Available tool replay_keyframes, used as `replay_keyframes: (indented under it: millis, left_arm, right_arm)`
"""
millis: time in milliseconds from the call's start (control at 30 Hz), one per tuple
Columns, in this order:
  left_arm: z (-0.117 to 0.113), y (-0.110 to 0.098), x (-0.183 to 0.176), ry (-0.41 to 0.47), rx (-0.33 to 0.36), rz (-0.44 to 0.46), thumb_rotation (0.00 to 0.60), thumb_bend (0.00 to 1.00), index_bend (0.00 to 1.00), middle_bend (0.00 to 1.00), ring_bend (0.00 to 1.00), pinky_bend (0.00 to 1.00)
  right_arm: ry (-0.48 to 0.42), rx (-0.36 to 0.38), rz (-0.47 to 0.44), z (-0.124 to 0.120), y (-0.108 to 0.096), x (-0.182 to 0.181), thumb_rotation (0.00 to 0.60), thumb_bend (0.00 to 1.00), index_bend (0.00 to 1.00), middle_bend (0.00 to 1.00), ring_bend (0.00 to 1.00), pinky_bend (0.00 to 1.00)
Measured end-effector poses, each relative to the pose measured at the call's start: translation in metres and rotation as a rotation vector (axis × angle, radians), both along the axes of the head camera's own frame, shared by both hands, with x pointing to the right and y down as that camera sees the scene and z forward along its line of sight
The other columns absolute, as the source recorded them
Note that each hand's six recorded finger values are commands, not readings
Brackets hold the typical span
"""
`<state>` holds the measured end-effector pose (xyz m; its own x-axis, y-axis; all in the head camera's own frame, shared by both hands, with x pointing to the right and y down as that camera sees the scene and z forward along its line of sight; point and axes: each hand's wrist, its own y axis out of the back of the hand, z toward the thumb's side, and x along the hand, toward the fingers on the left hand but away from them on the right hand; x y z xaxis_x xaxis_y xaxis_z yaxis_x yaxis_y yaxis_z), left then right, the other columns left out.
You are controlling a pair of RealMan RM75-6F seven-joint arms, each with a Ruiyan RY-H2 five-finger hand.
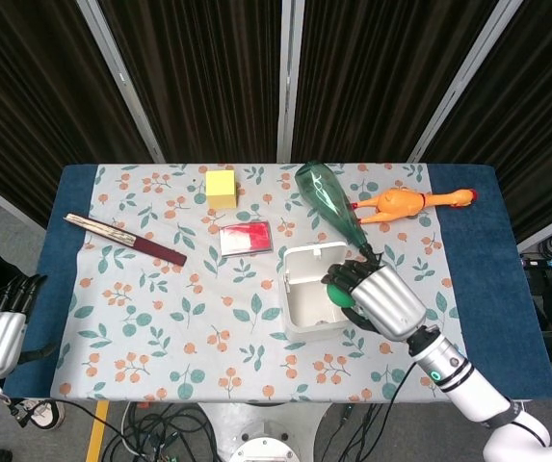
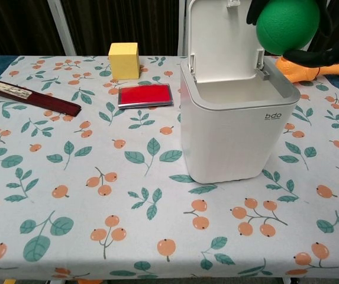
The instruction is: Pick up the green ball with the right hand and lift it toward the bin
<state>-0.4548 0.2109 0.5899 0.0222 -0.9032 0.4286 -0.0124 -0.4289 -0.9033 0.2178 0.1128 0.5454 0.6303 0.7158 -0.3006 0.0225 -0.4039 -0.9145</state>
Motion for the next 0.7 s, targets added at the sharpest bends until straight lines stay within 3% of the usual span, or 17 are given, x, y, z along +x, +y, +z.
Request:
replay_keyframes:
  millis: [167, 300, 467, 700]
  left_arm:
    - [0.001, 0.001, -0.001, 0.001, -0.001, -0.004, 0.6, 0.06, 0.05, 0.07, 0.0, 0.14]
    - [0.001, 0.002, -0.002, 0.002, 0.001, -0.005, 0.6, 0.06, 0.05, 0.07, 0.0, 0.14]
    - [0.001, 0.001, -0.003, 0.0, -0.001, -0.003, 0.6, 0.06, 0.05, 0.07, 0.0, 0.14]
    - [-0.001, -0.001, 0.0, 0.001, 0.007, 0.002, 0.6, 0.06, 0.05, 0.07, 0.0, 0.14]
  right_arm:
    - [0.012, -0.018, -0.013, 0.006, 0.001, -0.005, 0.6, 0.29, 0.16, 0.28, 0.26, 0.49]
    - [0.036, -0.051, -0.017, 0.012, 0.002, -0.004, 0.6, 0.24, 0.01, 0.17, 0.11, 0.34]
    - [0.017, -0.048, 0.004, 0.009, 0.0, -0.001, 0.6, 0.23, 0.0, 0.11, 0.03, 0.25]
    - [-0.005, -0.032, 0.016, 0.004, 0.001, 0.008, 0.6, 0.23, 0.0, 0.11, 0.03, 0.24]
